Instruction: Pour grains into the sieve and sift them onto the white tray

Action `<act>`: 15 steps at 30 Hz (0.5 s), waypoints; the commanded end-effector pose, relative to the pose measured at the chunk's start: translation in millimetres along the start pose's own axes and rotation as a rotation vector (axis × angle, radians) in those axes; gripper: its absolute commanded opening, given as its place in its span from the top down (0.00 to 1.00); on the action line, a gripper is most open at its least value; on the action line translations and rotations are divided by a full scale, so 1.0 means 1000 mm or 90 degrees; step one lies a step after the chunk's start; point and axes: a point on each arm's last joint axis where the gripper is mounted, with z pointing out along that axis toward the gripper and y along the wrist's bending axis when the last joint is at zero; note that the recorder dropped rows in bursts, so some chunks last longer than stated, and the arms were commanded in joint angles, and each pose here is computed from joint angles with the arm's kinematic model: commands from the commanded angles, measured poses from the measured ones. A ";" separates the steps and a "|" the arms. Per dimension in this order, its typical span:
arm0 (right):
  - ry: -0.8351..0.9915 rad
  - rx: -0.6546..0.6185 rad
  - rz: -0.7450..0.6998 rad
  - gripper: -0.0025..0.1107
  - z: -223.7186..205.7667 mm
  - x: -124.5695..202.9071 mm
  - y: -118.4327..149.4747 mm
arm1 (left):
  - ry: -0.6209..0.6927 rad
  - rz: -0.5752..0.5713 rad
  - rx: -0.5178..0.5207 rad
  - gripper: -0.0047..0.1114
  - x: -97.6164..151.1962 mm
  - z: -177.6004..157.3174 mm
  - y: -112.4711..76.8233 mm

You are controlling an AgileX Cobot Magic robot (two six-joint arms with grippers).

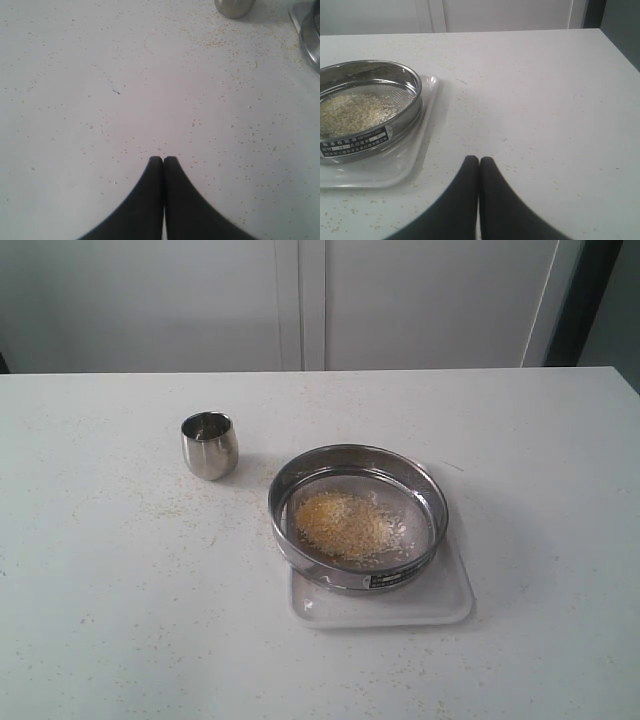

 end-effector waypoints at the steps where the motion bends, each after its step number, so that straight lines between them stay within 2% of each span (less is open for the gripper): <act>1: -0.009 0.008 -0.005 0.98 0.000 0.000 -0.001 | -0.002 0.000 -0.001 0.96 0.001 -0.001 0.000; 8: -0.061 0.010 -0.033 0.98 0.000 -0.007 -0.001 | -0.002 0.000 -0.001 0.96 0.001 -0.001 0.000; 15: -0.171 0.006 -0.108 0.98 -0.003 -0.023 0.001 | -0.002 0.000 -0.001 0.96 0.001 -0.001 0.000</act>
